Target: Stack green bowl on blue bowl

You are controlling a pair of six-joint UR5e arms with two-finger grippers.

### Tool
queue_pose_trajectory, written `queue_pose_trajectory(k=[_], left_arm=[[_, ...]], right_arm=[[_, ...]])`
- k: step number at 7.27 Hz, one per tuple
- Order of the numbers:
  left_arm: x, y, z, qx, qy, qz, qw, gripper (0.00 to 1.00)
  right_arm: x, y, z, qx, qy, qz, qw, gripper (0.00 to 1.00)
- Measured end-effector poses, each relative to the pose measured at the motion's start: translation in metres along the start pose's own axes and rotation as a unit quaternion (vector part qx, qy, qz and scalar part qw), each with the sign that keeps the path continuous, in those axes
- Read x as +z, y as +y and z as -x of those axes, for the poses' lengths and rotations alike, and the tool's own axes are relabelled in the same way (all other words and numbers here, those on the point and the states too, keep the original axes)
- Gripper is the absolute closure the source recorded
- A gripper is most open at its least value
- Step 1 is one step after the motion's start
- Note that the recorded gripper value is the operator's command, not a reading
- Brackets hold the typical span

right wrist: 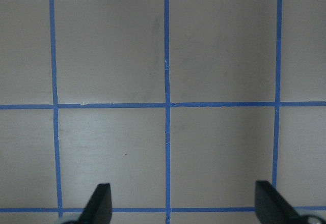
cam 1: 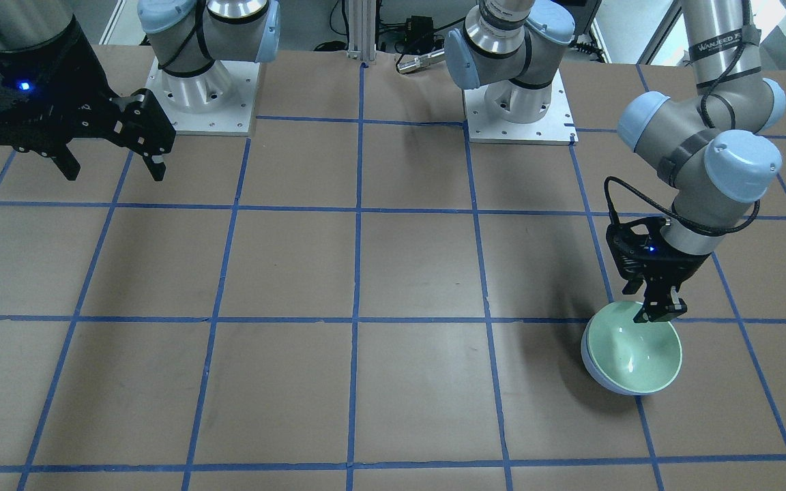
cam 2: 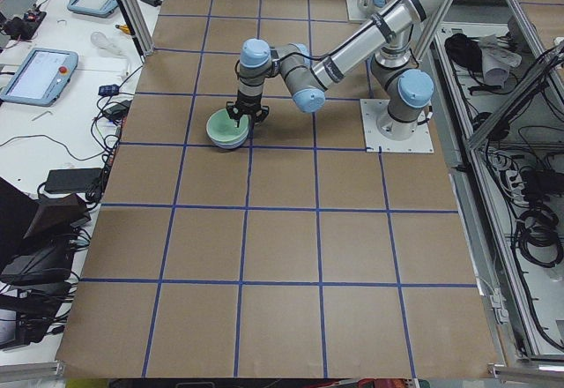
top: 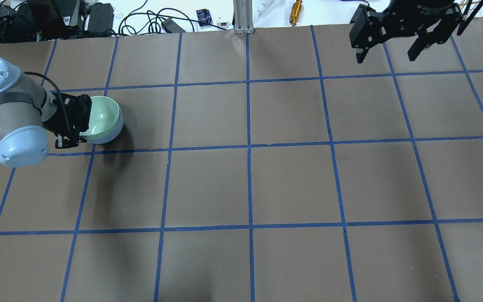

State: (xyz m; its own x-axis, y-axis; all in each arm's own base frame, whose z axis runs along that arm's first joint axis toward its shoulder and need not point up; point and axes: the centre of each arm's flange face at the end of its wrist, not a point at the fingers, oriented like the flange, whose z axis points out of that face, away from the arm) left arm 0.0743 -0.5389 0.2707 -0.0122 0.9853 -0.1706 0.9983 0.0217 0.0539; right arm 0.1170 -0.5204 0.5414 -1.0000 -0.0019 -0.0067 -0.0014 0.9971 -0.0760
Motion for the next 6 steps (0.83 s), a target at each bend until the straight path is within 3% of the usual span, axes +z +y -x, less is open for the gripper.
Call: queue_pose_trajectory(k=[1,3,5,6], left_arm=[[-0.019,0.000,0.003,-0.007,-0.003,0.001,1.0000,0.00],[-0.100,-0.002,0.010,-0.069,0.028,-0.018,0.9971,0.00],[-0.195,-0.010,0.006,-0.159,0.061,-0.030,0.9849,0.00],[-0.224,-0.019,0.001,-0.216,0.071,-0.033,0.9733,0.00]], right_arm=[[0.000,0.000,0.000,0.000,0.000,0.000,1.0000,0.00],[0.000,0.000,0.000,0.000,0.000,0.000,1.0000,0.00],[0.000,0.000,0.000,0.000,0.000,0.000,1.0000,0.00],[0.000,0.000,0.000,0.000,0.000,0.000,1.0000,0.00]])
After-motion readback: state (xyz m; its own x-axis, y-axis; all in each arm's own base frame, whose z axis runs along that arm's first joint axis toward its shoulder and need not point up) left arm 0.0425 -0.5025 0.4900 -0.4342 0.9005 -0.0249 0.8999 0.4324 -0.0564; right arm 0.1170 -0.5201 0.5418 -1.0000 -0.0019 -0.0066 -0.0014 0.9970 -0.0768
